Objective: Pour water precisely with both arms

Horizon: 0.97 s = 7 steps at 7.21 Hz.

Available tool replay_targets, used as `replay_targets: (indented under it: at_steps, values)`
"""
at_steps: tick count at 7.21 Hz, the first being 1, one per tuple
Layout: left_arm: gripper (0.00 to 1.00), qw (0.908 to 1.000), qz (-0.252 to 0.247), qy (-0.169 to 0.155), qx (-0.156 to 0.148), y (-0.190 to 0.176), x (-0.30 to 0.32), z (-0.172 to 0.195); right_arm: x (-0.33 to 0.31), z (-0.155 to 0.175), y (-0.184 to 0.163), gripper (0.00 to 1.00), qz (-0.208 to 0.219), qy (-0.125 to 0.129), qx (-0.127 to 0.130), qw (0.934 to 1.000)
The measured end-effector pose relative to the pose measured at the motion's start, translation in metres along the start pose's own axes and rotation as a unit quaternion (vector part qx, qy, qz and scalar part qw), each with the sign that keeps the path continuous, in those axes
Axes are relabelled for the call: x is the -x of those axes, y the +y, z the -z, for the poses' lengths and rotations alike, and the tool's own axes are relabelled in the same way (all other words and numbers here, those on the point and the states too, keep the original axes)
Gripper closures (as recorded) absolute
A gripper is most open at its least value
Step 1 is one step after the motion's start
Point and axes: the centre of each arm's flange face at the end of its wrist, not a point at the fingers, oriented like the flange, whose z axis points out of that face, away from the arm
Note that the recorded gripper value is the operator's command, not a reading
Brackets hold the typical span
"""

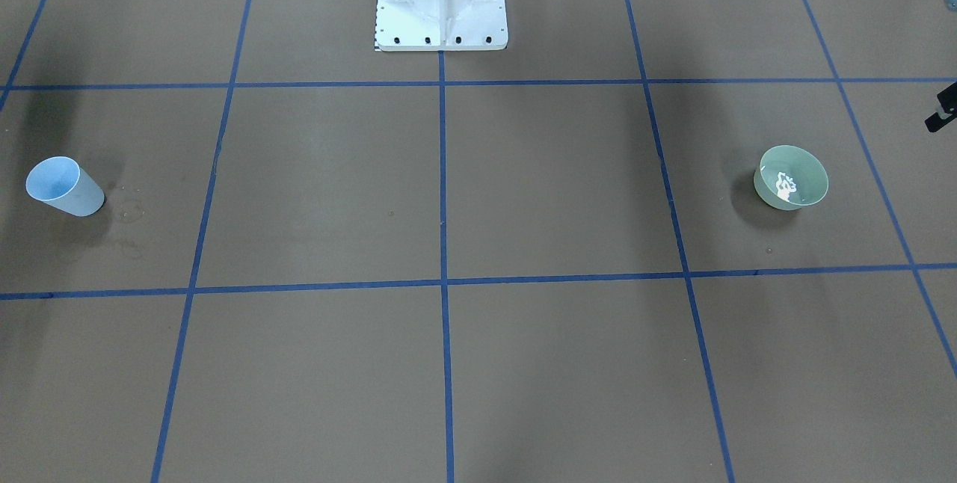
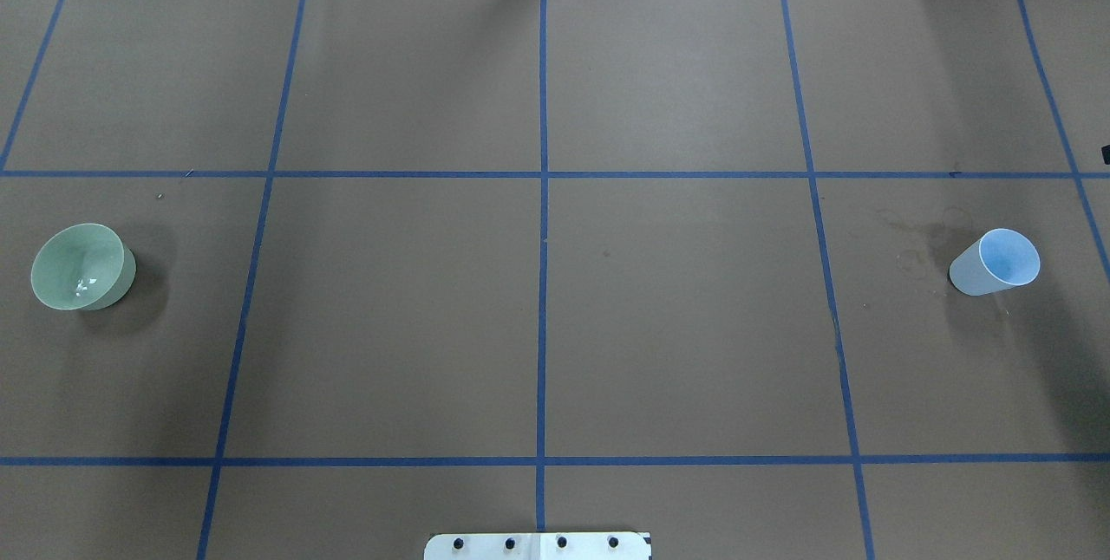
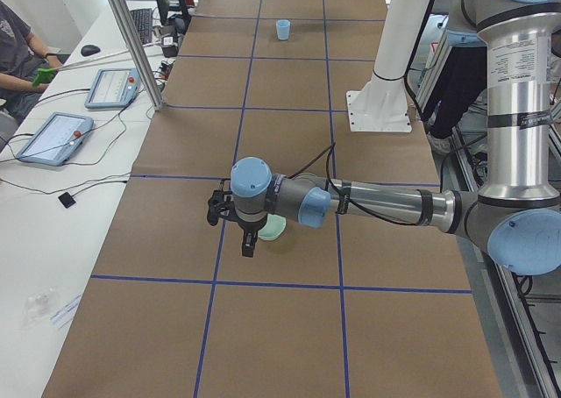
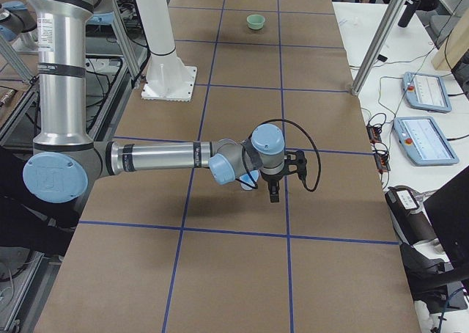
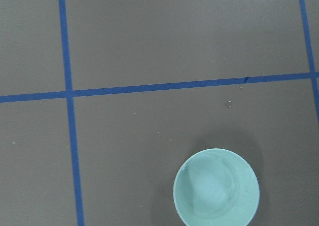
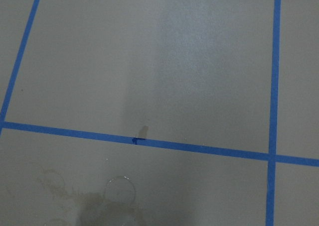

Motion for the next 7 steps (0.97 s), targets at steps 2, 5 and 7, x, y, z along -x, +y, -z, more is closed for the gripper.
replay_targets:
  at_steps: [2, 5, 7]
  values:
    - [0.00, 1.0000, 0.000, 0.000, 0.000, 0.001, 0.001, 0.000, -0.004, -0.001, -0.001, 0.01, -0.007, -0.001, 0.026, 0.9996]
    - [0.00, 0.9999, 0.011, -0.003, 0.010, -0.004, 0.000, -0.001, -0.026, 0.005, -0.001, 0.01, 0.020, 0.018, 0.064, 0.9976]
    - [0.00, 0.9992, 0.029, -0.009, 0.027, -0.014, 0.000, -0.003, -0.029, -0.002, 0.002, 0.01, 0.026, 0.037, 0.084, 0.9954]
